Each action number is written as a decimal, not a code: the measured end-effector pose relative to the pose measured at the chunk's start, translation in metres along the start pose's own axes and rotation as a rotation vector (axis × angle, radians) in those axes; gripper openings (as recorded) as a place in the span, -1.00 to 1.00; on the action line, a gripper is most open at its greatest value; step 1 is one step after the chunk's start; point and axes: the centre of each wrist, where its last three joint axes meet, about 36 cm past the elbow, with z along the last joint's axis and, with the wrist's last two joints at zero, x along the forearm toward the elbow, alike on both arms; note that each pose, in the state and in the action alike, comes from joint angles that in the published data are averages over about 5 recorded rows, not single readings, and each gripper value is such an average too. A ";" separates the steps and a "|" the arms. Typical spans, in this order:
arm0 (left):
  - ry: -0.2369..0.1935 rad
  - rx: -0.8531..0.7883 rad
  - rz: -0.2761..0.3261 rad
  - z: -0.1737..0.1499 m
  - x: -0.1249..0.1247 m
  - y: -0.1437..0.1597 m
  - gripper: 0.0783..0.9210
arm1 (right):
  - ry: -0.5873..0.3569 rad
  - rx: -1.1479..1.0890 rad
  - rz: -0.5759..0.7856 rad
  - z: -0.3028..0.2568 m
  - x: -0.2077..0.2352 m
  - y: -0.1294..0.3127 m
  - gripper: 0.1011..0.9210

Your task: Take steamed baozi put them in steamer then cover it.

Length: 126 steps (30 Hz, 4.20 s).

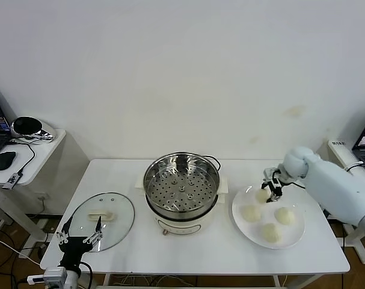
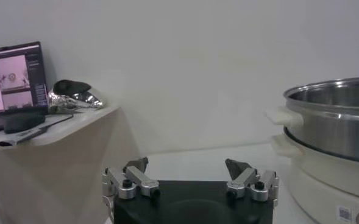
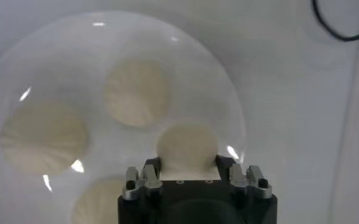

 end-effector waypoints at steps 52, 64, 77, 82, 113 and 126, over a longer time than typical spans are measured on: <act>-0.012 0.054 -0.037 -0.010 0.005 0.006 0.77 | -0.144 1.160 0.027 -0.307 -0.011 -0.128 0.22; -0.018 0.059 -0.038 -0.011 0.005 0.005 0.77 | -0.122 1.208 0.029 -0.310 -0.023 -0.133 0.62; -0.034 0.059 -0.033 -0.017 0.004 0.004 0.77 | -0.114 0.950 0.086 -0.286 0.055 -0.126 0.76; -0.041 0.055 -0.024 -0.020 0.002 0.005 0.77 | -0.080 0.699 0.099 -0.256 0.096 -0.105 0.76; -0.063 0.043 -0.031 -0.028 0.002 0.010 0.77 | 0.021 -0.040 -0.088 -0.059 0.053 0.075 0.76; -0.058 0.038 -0.056 -0.027 0.004 0.018 0.77 | 0.040 -0.049 -0.107 -0.049 -0.018 0.082 0.76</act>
